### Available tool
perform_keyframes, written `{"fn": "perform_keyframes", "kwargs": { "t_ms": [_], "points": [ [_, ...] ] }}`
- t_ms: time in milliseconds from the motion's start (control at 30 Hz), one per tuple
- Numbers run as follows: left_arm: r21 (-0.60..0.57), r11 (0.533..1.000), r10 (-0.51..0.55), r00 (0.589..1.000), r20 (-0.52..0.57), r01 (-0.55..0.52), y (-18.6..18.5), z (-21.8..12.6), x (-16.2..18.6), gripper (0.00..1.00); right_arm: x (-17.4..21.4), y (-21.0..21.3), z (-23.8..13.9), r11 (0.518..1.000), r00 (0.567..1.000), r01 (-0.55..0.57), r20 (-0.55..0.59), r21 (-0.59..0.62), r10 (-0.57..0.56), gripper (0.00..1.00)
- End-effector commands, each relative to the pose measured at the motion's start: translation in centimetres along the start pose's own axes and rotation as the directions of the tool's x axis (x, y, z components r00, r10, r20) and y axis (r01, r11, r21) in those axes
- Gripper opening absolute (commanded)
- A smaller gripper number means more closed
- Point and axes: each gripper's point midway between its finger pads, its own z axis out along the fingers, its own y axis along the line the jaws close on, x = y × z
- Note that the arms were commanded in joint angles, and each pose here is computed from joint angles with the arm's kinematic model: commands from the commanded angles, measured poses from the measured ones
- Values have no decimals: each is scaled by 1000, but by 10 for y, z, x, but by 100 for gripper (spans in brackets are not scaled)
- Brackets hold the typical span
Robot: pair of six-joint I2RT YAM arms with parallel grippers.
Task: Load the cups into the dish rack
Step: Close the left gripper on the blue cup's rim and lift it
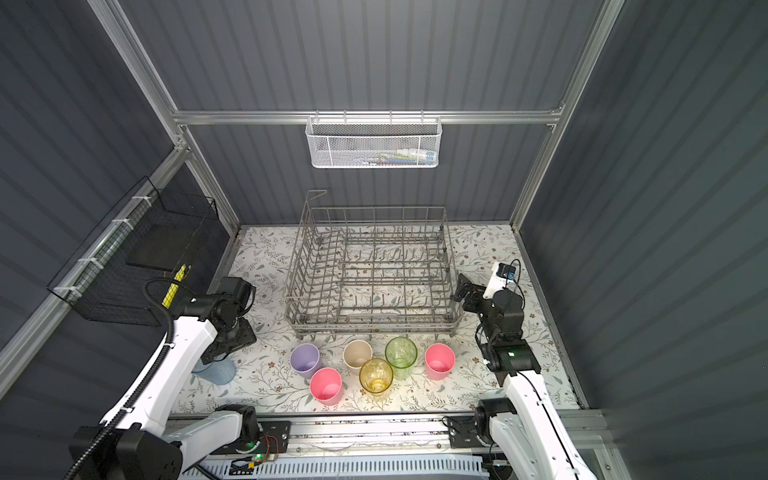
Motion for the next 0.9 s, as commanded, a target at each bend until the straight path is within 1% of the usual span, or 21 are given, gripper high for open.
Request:
{"fn": "perform_keyframes", "kwargs": {
  "t_ms": [0,100,300,533,633,733,800,867],
  "points": [
    [-13,1000,-11,1000,-26,11,0,8,3,77,2,0,1,1000,1000,-9,1,-5,9,99],
    [-20,1000,-21,999,-35,20,0,12,3,76,3,-1,1,1000,1000,-9,4,0,9,99],
    [-35,999,-37,999,-37,36,2,14,0,68,4,-2,1,1000,1000,-11,-1,2,11,99],
    [-62,998,-33,997,-74,28,0,24,3,57,4,-4,1,1000,1000,-14,5,9,14,99],
    [-67,997,-37,996,-75,31,-1,26,3,51,3,-5,0,1000,1000,-14,8,10,14,99],
    [-70,997,-34,996,-84,28,-1,28,3,47,2,-5,0,1000,1000,-16,11,12,16,99],
    [-72,997,-34,996,-81,28,-1,27,2,42,3,-6,0,1000,1000,-18,10,13,18,99],
    [-72,997,-36,996,-78,30,-1,27,2,35,3,-6,0,1000,1000,-19,10,14,18,99]
  ]
}}
